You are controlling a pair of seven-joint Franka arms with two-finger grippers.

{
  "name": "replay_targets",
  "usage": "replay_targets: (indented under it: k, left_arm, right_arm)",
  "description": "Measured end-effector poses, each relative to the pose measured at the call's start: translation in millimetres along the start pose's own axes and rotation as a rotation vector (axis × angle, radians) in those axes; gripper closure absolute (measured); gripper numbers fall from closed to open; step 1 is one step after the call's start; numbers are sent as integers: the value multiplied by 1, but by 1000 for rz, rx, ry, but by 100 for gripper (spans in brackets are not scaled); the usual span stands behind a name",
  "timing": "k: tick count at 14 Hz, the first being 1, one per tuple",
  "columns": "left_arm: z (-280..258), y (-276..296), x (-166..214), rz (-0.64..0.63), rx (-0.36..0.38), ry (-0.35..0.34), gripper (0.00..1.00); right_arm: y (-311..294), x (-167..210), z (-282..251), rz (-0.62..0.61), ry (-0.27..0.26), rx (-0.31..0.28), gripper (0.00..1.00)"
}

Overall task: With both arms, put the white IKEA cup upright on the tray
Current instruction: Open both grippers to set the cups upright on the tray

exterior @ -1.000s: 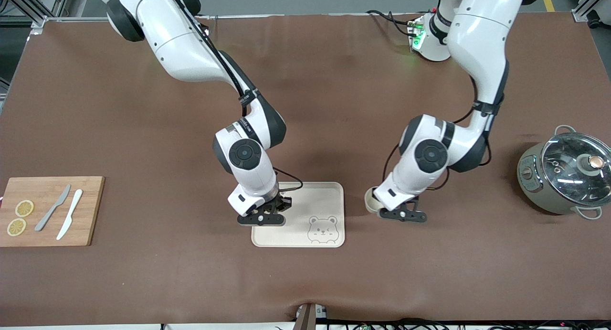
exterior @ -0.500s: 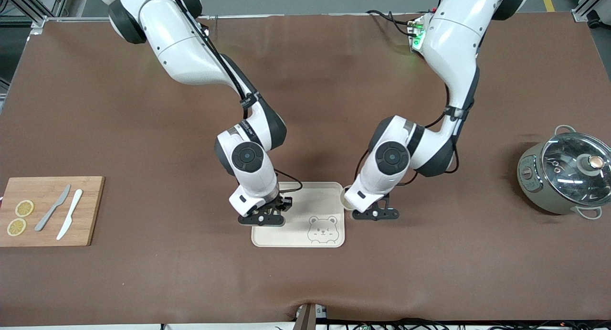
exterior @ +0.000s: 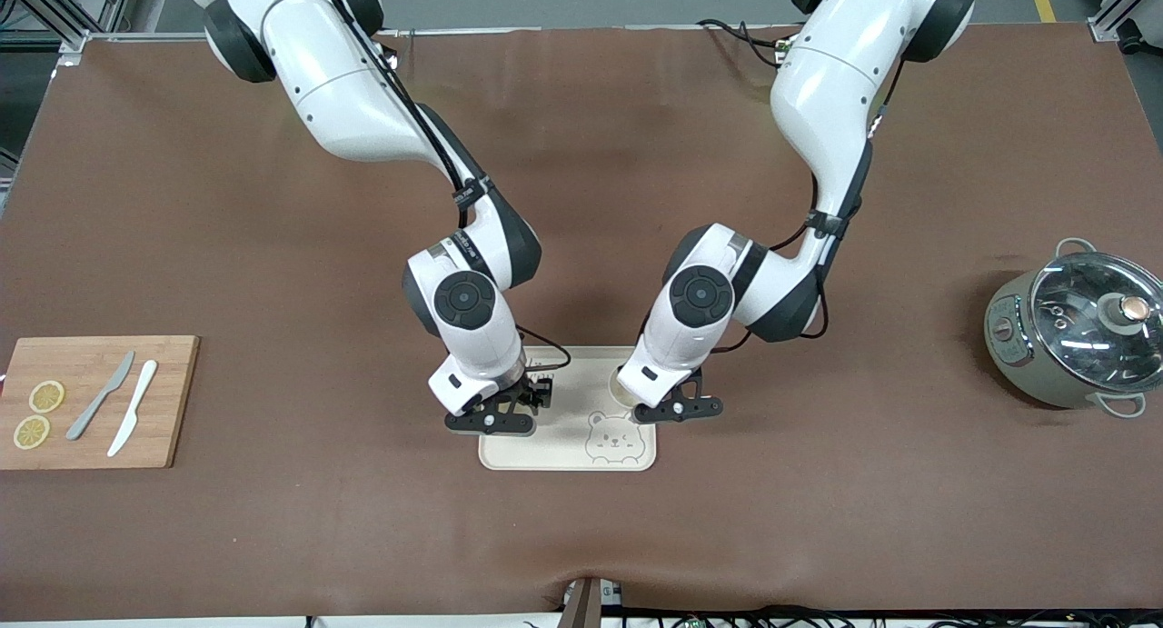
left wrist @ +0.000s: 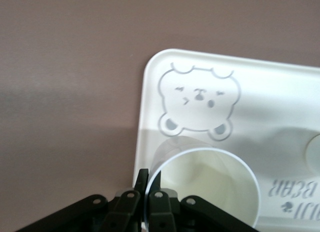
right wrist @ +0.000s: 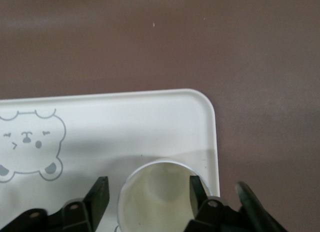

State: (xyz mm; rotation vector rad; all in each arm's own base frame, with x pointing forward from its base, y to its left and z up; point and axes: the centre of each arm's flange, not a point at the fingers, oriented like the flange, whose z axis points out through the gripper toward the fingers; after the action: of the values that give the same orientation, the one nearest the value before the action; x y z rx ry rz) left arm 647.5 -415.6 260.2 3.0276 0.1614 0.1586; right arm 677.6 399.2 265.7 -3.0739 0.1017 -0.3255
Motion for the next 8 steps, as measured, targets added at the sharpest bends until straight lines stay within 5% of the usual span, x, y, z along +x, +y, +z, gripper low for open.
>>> replay_targets:
  k: [2,8]
  left_arm:
    - [6,4,-2,-11,-17,11,96]
    - [31,3,-4,-36,-43,0,96]
  right_arm:
    - [8,9,-11,14,2,-9,1]
    - [85,60,-48,127,-20,-47,0]
